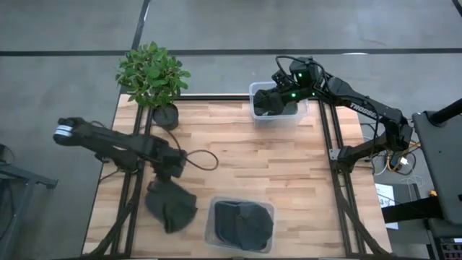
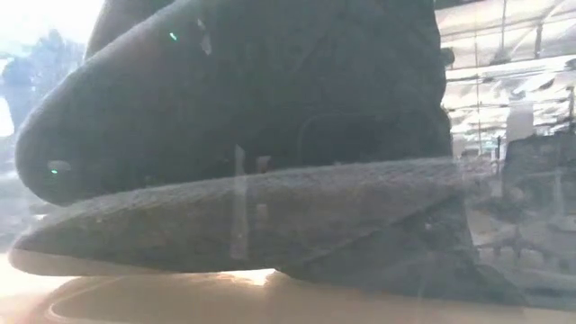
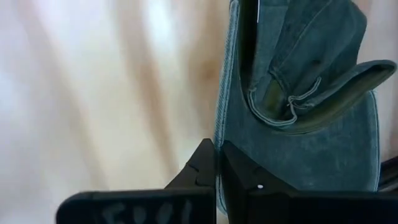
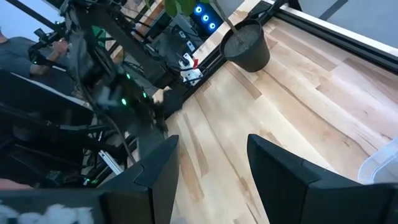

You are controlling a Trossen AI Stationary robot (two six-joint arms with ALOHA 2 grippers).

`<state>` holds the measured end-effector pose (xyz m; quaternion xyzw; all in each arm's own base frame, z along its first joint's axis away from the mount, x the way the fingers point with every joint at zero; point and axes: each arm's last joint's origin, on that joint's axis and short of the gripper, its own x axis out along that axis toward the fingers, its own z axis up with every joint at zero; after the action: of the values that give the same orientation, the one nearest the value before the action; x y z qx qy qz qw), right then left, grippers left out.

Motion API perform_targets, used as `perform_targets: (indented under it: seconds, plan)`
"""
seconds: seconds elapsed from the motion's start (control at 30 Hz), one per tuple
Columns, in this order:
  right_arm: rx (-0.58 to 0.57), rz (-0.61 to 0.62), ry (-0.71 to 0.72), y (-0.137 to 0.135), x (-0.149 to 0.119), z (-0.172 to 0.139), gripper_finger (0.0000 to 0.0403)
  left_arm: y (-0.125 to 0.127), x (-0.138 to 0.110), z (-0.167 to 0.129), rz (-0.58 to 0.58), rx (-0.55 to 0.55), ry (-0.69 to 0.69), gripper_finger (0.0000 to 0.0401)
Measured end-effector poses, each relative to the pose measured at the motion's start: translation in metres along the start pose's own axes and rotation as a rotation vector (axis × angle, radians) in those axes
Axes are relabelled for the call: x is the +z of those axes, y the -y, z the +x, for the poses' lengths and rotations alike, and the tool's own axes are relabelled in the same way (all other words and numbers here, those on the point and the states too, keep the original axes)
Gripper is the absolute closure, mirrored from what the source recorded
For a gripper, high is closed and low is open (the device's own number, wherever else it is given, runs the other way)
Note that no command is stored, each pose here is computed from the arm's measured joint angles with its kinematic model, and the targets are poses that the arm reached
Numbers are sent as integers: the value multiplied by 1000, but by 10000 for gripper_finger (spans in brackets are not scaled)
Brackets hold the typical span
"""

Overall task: Pick & Place hat
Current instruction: Put the black cap into the top transparent bin

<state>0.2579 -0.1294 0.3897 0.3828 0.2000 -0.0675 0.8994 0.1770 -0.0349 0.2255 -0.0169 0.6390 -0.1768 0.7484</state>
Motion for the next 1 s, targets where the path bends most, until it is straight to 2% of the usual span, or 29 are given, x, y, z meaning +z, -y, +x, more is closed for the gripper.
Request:
perform_targets:
  seconds: [0.23, 0.5, 0.87, 1.0]
  plan:
    - [4, -5, 6, 0, 1, 0, 220, 4, -25, -52, -113, 186, 56, 399]
    - [56, -56, 89, -6, 9, 0, 220, 15, -37, -123, -245, 374, 289, 400]
    - [130, -146, 207, -16, 20, -5, 220, 40, -58, -229, -368, 567, 790, 400]
    - [175, -215, 284, -24, 26, -12, 220, 49, -68, -263, -410, 626, 1049, 400]
